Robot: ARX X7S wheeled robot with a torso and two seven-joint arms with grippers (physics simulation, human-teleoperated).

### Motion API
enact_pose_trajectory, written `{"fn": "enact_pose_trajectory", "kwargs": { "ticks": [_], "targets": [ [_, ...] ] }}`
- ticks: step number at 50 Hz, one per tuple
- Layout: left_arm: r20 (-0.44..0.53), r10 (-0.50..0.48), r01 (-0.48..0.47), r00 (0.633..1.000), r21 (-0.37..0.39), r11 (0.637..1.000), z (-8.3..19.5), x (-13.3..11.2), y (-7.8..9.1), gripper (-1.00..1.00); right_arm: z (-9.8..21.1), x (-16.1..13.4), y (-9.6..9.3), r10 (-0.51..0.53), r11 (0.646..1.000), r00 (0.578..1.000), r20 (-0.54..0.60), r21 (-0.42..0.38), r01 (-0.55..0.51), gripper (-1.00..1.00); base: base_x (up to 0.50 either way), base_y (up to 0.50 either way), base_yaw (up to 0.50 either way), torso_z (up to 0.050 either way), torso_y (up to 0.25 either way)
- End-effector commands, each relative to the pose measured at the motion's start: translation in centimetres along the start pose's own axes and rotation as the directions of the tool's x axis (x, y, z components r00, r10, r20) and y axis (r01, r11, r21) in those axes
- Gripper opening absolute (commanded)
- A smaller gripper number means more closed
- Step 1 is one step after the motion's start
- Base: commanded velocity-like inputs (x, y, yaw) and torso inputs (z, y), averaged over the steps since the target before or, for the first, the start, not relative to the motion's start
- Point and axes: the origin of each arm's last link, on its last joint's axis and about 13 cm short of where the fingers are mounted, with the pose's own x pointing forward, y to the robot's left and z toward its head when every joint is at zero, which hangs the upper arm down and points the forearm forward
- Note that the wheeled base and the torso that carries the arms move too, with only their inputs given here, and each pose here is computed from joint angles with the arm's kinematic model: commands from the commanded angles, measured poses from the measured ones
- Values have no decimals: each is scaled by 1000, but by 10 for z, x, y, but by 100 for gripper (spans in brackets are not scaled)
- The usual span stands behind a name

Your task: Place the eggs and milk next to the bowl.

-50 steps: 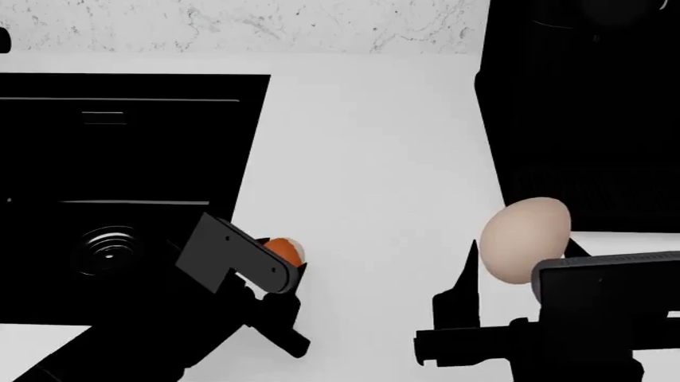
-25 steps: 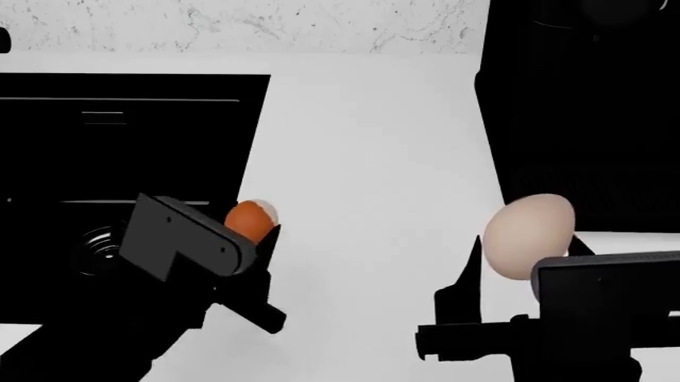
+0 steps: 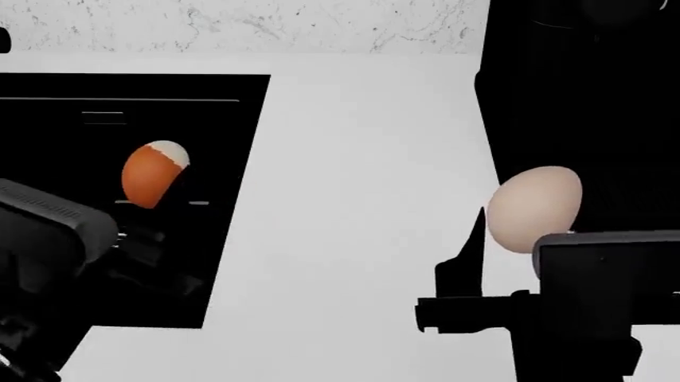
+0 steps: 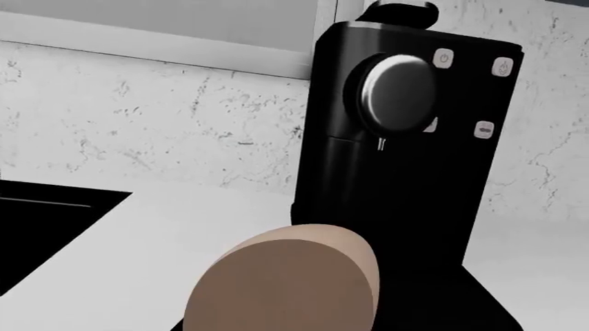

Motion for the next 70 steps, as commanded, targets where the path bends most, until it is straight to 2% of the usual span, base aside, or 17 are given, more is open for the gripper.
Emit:
{"fn": "enact_pose_trajectory", "kwargs": {
  "ticks": [1, 16, 26, 38, 70],
  "targets": [
    [59, 56, -53, 997, -59, 997, 10, -24, 2, -100, 4, 3, 0, -23, 1000, 999, 35, -20, 24, -100, 0, 0, 0, 0, 0],
    [79, 66, -62, 995, -52, 997, 14, -28, 1, -100, 3, 1, 1, -16, 1000, 999, 34, -20, 16, -100, 0, 0, 0, 0, 0],
    [85, 68, -63, 994, -53, 997, 14, -27, 1, -100, 4, -1, 3, 1, 1000, 999, 33, -20, -1, -100, -426, 43, 0, 0, 0],
    [86, 72, -67, 994, -56, 996, 13, -27, 1, -100, 5, 0, 4, 15, 999, 999, 32, -34, -14, -100, 0, 0, 0, 0, 0],
    [78, 76, -71, 994, -65, 995, 9, -32, 4, -100, 5, -1, 9, 38, 999, 999, 25, -33, -38, -100, 0, 499, 0, 0, 0]
  ]
}}
